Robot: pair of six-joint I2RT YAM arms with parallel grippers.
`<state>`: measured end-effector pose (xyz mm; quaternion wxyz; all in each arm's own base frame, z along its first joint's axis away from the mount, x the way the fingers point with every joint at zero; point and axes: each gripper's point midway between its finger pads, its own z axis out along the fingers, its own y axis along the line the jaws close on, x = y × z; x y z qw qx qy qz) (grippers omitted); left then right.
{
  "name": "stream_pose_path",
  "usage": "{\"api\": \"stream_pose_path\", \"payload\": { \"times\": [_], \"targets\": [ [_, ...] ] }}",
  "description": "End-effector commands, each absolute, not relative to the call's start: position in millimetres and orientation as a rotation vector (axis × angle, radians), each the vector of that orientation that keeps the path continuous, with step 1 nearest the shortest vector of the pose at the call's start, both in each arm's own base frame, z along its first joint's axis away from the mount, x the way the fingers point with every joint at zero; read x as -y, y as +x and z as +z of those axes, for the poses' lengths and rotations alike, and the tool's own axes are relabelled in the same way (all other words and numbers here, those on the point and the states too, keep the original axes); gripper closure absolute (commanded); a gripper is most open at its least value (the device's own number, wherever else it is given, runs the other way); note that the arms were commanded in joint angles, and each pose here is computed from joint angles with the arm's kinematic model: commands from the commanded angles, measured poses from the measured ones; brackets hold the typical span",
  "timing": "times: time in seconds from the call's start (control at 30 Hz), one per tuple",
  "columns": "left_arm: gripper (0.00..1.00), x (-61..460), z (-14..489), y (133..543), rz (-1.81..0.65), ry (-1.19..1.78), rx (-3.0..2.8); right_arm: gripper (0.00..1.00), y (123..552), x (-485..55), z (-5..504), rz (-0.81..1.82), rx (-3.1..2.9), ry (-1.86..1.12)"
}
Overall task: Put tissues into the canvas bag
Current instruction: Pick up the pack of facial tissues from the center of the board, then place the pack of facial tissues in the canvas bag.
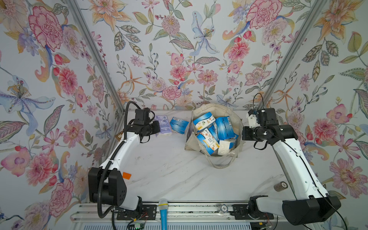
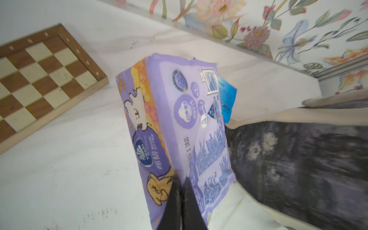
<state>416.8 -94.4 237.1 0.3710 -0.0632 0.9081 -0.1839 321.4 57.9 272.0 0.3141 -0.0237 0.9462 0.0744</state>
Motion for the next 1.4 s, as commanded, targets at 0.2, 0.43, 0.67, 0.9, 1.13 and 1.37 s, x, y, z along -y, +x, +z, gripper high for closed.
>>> {"api": "stream_pose_path", "payload": {
  "times": [0.2, 0.43, 0.67, 0.9, 1.13, 1.37],
  "targets": [
    [1.0, 142.0, 379.5, 413.2, -0.687, 0.041, -1.998, 1.0, 334.1, -58.7, 293.7, 0.198, -2.401, -0.073],
    [1.0, 227.9, 456.6, 401.7, -0.892, 0.301, -1.821, 1.0, 336.1, -61.2, 294.7, 0.215, -2.395, -0.071],
    [1.0, 328.0, 463.3, 384.2, -1.062, 0.558, -1.8, 1.0, 339.3, -58.5, 300.4, 0.212, -2.368, -0.048],
    [1.0, 398.0, 414.3, 367.6, -1.15, 0.725, -1.914, 1.0, 344.2, -63.3, 307.3, 0.255, -2.332, -0.037],
    [1.0, 429.0, 364.2, 357.2, -1.158, 0.797, -2.043, 1.0, 345.9, -64.2, 308.0, 0.262, -2.327, -0.038],
    [1.0, 446.3, 321.9, 329.8, -1.157, 0.917, -2.168, 1.0, 350.5, -64.4, 310.6, 0.268, -2.311, -0.035]
  ]
}}
